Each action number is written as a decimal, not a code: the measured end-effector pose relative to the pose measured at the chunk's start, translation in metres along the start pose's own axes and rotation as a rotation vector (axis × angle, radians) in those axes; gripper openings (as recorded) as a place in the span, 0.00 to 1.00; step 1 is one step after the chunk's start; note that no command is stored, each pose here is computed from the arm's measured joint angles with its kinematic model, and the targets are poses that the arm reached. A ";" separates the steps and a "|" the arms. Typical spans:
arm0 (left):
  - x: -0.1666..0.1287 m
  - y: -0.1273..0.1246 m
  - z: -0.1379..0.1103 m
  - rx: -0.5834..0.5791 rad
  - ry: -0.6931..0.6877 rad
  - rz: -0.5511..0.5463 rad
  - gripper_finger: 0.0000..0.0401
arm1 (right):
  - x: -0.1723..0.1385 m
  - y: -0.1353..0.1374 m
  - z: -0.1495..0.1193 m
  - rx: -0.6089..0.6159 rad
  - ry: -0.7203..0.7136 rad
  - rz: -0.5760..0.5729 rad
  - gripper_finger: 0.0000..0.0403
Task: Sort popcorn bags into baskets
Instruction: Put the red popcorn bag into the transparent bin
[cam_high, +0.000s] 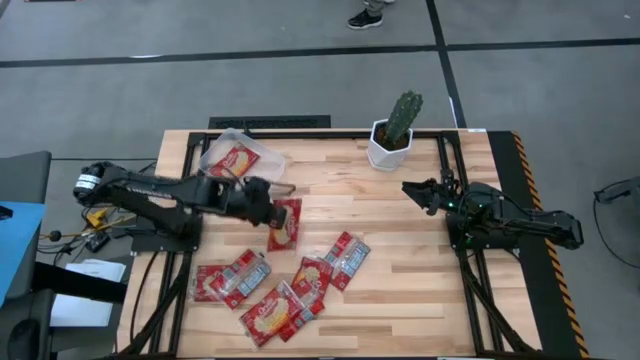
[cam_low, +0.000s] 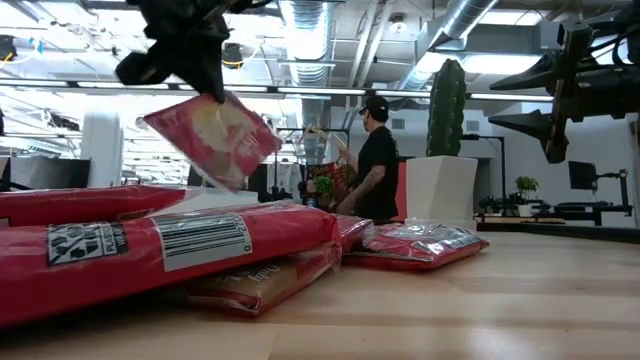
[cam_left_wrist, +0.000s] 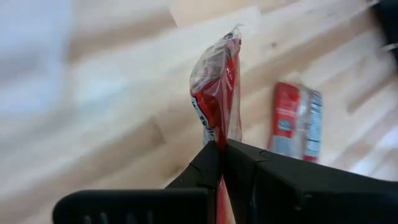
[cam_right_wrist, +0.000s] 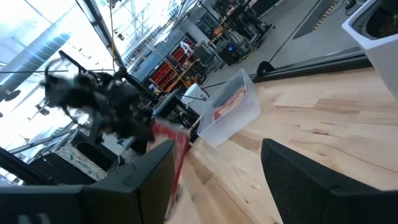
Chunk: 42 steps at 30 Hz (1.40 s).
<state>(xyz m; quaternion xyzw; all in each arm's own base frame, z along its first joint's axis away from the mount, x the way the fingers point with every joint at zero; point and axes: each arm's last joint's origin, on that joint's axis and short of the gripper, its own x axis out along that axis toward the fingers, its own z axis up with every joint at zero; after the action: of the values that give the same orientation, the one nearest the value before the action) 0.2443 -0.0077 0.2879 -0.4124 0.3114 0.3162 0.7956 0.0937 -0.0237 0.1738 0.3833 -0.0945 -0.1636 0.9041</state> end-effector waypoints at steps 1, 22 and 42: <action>-0.005 0.001 0.009 0.031 -0.004 0.021 0.00 | 0.000 0.000 0.000 0.000 0.000 0.000 0.65; -0.044 0.112 0.149 0.254 0.029 0.299 0.00 | 0.000 0.000 0.000 0.002 -0.002 0.001 0.65; 0.048 0.149 0.170 0.293 0.297 0.201 0.00 | 0.000 0.000 0.000 0.001 0.000 -0.006 0.65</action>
<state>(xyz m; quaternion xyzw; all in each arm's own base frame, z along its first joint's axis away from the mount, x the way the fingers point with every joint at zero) 0.2001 0.2178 0.2627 -0.3012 0.5072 0.2810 0.7570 0.0936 -0.0238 0.1739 0.3839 -0.0933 -0.1661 0.9035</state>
